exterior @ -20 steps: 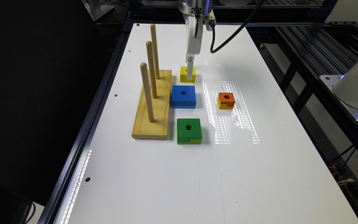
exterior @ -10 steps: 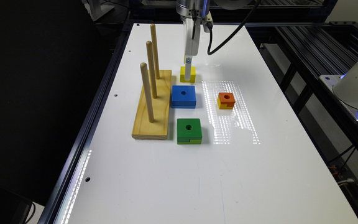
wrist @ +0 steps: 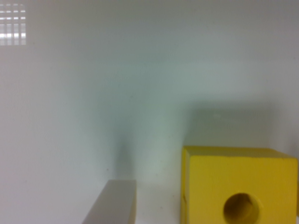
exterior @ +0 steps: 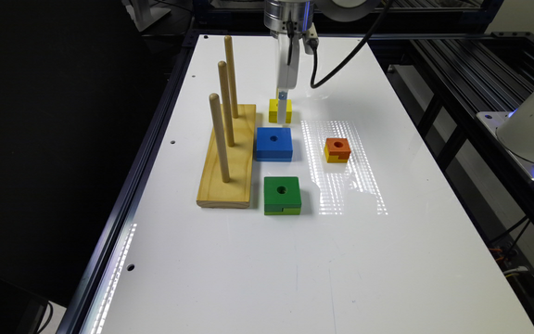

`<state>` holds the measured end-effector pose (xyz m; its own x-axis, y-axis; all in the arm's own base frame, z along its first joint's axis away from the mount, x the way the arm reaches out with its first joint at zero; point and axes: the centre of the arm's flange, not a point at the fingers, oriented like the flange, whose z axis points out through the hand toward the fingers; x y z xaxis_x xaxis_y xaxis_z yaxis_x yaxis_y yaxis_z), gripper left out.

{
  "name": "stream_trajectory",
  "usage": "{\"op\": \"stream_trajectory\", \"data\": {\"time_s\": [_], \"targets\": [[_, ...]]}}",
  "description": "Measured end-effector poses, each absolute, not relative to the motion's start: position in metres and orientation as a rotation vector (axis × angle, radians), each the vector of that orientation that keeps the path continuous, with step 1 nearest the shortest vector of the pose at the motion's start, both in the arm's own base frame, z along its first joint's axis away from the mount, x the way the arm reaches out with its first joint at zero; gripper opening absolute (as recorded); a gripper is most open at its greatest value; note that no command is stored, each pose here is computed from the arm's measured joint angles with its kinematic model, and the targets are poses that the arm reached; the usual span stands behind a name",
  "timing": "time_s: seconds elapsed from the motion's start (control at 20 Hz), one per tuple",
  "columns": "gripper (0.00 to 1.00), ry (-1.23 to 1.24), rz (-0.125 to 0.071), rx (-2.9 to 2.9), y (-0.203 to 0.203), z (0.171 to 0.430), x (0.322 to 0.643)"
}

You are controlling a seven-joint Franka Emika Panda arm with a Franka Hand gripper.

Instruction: Pick up yellow block.

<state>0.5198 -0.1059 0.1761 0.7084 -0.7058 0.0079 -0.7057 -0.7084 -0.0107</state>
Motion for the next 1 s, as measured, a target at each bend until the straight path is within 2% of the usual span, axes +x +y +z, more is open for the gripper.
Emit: {"op": "stream_trajectory", "data": {"time_s": [1.0], "targets": [[1.00, 1.188, -0.021, -2.896, -0.1012, 0.1767, 0.5220]]}}
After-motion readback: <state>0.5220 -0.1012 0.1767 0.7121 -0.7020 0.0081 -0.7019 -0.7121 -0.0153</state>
